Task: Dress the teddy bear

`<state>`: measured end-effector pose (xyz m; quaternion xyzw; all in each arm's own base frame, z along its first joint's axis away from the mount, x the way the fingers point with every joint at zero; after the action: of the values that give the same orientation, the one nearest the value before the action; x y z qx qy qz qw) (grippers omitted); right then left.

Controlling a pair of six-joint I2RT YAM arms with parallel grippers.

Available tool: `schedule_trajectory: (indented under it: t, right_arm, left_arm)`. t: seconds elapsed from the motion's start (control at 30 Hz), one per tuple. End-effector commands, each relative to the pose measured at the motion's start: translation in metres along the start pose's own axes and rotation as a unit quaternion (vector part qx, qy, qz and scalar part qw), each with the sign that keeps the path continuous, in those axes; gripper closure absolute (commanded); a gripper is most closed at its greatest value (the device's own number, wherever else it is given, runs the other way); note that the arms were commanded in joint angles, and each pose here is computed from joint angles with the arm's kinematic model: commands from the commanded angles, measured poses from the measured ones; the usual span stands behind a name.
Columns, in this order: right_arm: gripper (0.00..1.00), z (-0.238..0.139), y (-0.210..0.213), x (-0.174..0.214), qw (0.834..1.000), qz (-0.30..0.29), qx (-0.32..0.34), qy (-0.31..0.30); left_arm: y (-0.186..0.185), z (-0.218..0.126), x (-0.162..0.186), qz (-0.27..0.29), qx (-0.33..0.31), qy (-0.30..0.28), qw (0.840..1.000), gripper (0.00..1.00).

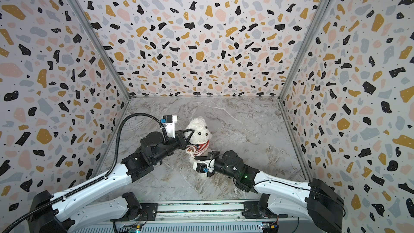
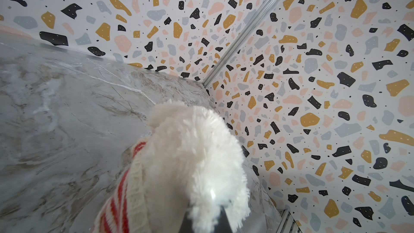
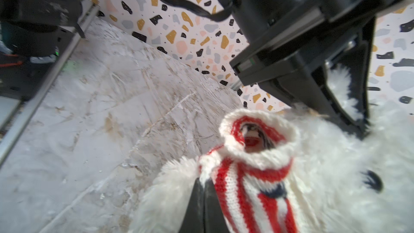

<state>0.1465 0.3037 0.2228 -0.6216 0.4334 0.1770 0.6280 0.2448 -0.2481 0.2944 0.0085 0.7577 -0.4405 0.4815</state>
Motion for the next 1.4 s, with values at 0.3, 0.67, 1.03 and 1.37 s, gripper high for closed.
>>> schedule_trajectory:
  t: [0.3,0.67,1.03,1.37]
  right_arm:
    - [1.0,0.011,0.032,0.006,0.994,0.067,-0.083,0.029]
    - [1.0,0.006,0.066,0.034,0.989,0.081,-0.084,0.089]
    - [1.0,0.007,0.096,0.076,0.977,0.09,-0.083,0.173]
    - [1.0,0.0,0.084,0.083,0.979,0.082,-0.028,0.187]
  left_arm:
    - [0.005,-0.008,-0.018,-0.048,0.0,-0.072,0.996,1.0]
    - [0.0,-0.011,-0.024,-0.03,0.002,-0.07,0.997,1.0]
    - [-0.007,-0.023,-0.036,-0.061,0.037,-0.086,0.994,1.0]
    - [-0.014,-0.047,-0.059,-0.058,0.044,-0.117,0.99,1.0]
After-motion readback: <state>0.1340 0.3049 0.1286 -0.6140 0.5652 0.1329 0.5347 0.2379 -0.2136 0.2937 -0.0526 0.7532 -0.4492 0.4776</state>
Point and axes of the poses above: each gripper's point midway between its finger pads, its own z axis out along the fingers, its own y axis along the line the jaws close on, x = y × z, the point moved 3 cm from there along -z, back along the fingers, and after that the axes turned 3 degrees about -z, right-handed, at the moved point
